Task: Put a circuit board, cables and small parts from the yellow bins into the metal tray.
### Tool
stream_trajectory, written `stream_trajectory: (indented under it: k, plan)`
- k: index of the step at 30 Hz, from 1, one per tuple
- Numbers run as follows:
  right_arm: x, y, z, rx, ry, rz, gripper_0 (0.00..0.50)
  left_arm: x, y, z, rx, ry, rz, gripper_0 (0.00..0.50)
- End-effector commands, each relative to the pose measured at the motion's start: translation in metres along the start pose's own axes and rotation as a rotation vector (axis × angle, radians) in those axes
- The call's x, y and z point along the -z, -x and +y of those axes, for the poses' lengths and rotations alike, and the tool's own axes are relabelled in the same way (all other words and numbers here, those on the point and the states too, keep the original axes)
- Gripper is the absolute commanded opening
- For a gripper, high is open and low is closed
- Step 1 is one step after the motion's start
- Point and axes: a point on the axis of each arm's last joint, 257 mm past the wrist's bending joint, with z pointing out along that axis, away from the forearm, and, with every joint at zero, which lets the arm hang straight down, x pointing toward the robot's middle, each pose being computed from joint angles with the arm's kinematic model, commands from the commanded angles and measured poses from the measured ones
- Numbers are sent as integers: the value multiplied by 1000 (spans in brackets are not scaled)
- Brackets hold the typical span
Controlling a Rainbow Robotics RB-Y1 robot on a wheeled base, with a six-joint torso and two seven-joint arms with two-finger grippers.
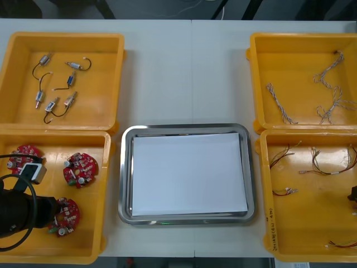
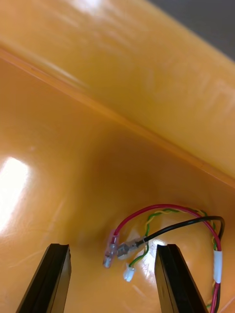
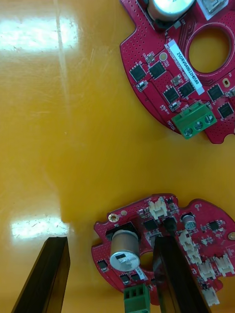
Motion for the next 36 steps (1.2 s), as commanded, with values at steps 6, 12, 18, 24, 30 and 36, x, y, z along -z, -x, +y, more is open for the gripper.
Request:
stream_trajectory:
  k: [6,12,18,24,30,36]
  plan:
    - [-12,-15,-18,-23,-21,12,500,-4,-12,2,-82,11,17,500]
    - [-12,-16,-18,-22,-19,15,137,-3,-12,3,-79,14,17,303]
    - [-12,-13,-15,-18,-11,7,0,-3,-11,3,-71,13,14,302]
    - [0,-6,-1,5,23,-13,0,-2,-10,5,-66,15,11,0]
    - [26,4,8,51,26,-34,0,-1,-7,5,-66,13,7,0]
    - [51,7,26,117,45,-58,0,1,-2,7,-63,14,-3,0]
